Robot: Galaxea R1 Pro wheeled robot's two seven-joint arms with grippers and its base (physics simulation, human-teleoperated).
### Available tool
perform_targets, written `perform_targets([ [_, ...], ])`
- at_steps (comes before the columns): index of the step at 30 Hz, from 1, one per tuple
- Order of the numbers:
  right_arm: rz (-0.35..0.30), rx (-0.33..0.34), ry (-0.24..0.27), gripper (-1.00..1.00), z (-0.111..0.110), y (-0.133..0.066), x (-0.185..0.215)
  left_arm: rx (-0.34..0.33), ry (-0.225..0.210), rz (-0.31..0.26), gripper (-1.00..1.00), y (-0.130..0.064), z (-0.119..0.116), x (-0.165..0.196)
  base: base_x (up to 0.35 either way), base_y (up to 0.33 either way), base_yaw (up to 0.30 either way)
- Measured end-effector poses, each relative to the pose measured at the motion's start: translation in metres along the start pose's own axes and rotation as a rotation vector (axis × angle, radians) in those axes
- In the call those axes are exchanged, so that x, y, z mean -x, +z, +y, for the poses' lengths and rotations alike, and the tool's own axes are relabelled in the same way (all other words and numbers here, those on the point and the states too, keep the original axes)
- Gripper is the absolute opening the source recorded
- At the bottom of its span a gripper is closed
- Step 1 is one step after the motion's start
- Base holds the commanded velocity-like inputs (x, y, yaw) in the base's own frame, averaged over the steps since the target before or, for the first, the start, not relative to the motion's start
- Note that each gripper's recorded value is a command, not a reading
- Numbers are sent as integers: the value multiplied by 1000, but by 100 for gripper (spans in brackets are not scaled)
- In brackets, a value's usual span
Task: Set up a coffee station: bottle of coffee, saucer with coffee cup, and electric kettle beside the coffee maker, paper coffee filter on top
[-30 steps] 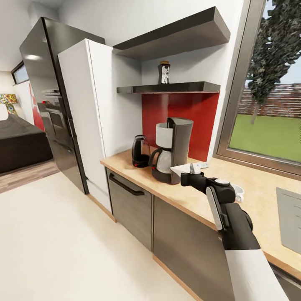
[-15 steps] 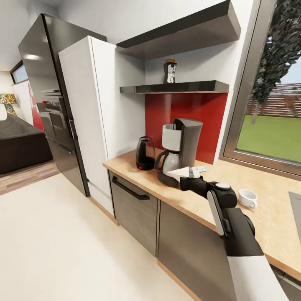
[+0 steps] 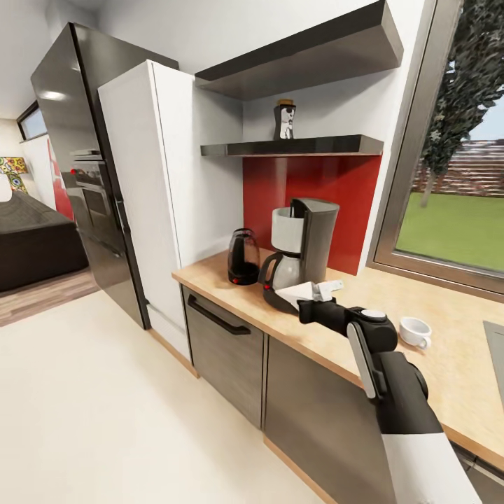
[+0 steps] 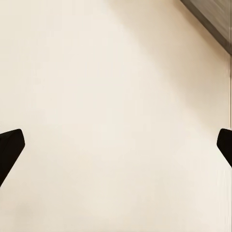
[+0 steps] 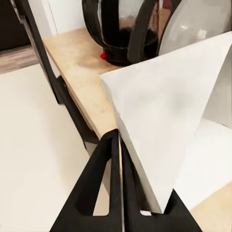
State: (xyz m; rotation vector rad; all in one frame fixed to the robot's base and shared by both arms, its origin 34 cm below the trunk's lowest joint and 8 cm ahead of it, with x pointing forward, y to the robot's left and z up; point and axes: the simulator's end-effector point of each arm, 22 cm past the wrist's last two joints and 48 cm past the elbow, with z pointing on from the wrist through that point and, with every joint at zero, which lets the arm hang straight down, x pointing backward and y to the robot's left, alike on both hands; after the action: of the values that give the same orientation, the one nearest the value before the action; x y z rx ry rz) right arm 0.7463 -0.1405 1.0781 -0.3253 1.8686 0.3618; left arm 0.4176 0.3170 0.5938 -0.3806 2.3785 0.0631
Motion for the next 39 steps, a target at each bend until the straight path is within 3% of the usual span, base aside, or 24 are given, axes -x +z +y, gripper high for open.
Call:
perform_targets([
  [8, -5, 48, -41, -100, 22, -2, 24, -4, -6, 6, 100, -1, -4, -4, 0, 0, 0],
  [9, -20, -54, -187, -100, 37, 5, 67, -4, -6, 7, 100, -1, -4, -4, 0, 0, 0],
  [10, -46, -44, -224, -100, 49, 4, 87, -4, -6, 7, 100, -1, -5, -4, 0, 0, 0],
  [14, -60, -58, -241, -100, 48, 3, 100, -4, -6, 7, 100, -1, -5, -4, 0, 0, 0],
  [17, -80, -118, -277, -100, 38, -1, 115, -4, -6, 7, 100, -1, -5, -4, 0, 0, 0],
  [20, -98, -183, -326, -100, 27, -7, 135, -4, -6, 7, 100, -1, -5, -4, 0, 0, 0],
  [22, -111, -225, -391, -100, 30, -12, 157, -4, -6, 7, 100, -1, -5, -4, 0, 0, 0],
  [25, -132, -225, -463, -100, 44, -16, 182, -4, -6, 6, 100, -1, -5, -4, 0, 0, 0],
  [27, -144, -222, -484, -100, 48, -18, 193, -4, -6, 6, 100, -1, -5, -4, 0, 0, 0],
  [32, -144, -144, -546, -100, 58, -24, 223, -4, -6, 6, 100, -1, -5, -3, 0, 0, 0],
  [34, -113, -31, -597, -100, 72, -30, 240, -4, -6, 5, 100, -1, -5, -3, 0, 0, 0],
  [38, -75, 44, -664, -100, 85, -40, 252, -4, -6, 6, 100, -1, -5, -3, 0, 0, 0],
  [39, -40, 84, -690, -100, 88, -44, 256, -4, -6, 5, 100, -1, -5, -3, 0, 0, 0],
])
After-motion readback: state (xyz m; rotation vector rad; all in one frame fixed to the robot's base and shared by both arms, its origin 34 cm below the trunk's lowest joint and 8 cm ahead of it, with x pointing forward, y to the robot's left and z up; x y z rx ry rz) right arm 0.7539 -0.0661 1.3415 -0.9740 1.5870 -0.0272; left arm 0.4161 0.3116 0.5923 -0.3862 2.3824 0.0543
